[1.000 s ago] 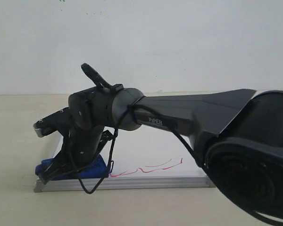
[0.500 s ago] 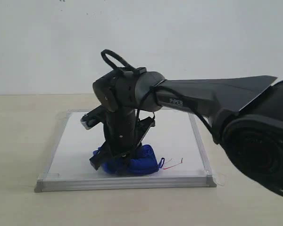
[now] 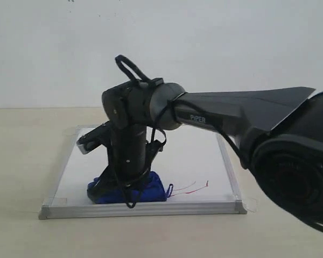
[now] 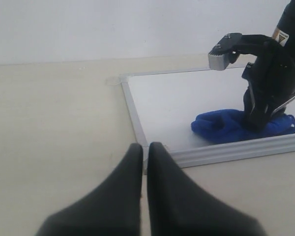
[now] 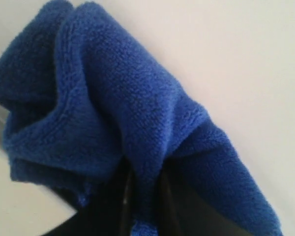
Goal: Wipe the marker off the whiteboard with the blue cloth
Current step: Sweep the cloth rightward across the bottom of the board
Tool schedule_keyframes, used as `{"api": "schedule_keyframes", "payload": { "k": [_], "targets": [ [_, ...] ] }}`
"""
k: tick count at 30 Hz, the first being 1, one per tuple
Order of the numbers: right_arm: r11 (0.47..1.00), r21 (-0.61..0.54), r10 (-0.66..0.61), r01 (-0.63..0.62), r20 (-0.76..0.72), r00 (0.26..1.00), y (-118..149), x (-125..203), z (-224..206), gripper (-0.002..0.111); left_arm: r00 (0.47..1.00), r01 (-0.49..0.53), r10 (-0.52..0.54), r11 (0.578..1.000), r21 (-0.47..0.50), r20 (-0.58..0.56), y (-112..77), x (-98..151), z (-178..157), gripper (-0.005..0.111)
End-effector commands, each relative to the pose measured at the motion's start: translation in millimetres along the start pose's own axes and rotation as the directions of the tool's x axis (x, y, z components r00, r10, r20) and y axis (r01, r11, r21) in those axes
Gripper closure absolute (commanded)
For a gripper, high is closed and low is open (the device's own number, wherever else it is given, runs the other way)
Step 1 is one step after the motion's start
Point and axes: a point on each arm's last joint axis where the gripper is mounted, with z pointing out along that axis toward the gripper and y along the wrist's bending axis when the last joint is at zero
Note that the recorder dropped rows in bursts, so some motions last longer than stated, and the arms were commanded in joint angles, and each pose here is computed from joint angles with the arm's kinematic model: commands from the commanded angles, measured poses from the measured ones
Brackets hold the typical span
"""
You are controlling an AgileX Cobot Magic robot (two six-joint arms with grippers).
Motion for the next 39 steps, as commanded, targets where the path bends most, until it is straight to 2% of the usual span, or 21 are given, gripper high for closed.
{"api": "schedule_keyframes", "payload": {
  "k": [1,8,16,21,24,27,31,35,37,39],
  "targets": [
    [0.986,-0.165,0.011,-0.017,-0.039,0.999,45.2,4.1,25.2,0.109,1.0,0.005,-0.005,1.0,0.01,0.004,-0.7,0.6,0.1,0.103],
    [0.99,-0.144,-0.02,0.0,-0.134,0.991,43.0,13.2,24.8,0.109,1.0,0.005,-0.005,1.0,0.01,0.004,-0.7,0.6,0.1,0.103],
    [0.995,0.08,-0.044,0.061,-0.2,0.979,21.8,19.0,25.2,0.109,1.0,0.005,-0.005,1.0,0.01,0.004,-0.7,0.6,0.1,0.103],
    [0.991,0.119,-0.024,0.062,-0.295,0.955,7.5,40.1,43.5,0.109,1.0,0.005,-0.005,1.0,0.01,0.004,-0.7,0.6,0.1,0.103],
    [0.988,0.153,0.036,0.034,-0.431,0.901,-21.0,77.6,65.0,0.109,1.0,0.005,-0.005,1.0,0.01,0.004,-0.7,0.6,0.1,0.103],
    [0.985,0.164,0.124,-0.048,-0.491,0.862,-50.4,108.9,57.8,0.109,1.0,0.005,-0.005,1.0,0.01,0.004,-0.7,0.6,0.1,0.103],
    [0.96,0.197,0.262,-0.197,-0.397,0.88,-98.8,135.8,9.6,0.109,1.0,0.005,-0.005,1.0,0.01,0.004,-0.7,0.6,0.1,0.103],
    [0.926,0.239,0.364,-0.292,-0.363,0.858,-141.6,162.4,-9.5,0.109,1.0,0.005,-0.005,1.0,0.01,0.004,-0.7,0.6,0.1,0.103],
    [0.908,0.247,0.41,-0.339,-0.354,0.841,-157.3,170.6,-10.6,0.109,1.0,0.005,-0.005,1.0,0.01,0.004,-0.7,0.6,0.1,0.103],
    [0.906,0.247,0.412,-0.343,-0.338,0.846,-159.2,170.1,-10.2,0.109,1.0,0.005,-0.005,1.0,0.01,0.004,-0.7,0.6,0.1,0.103]
  ]
}}
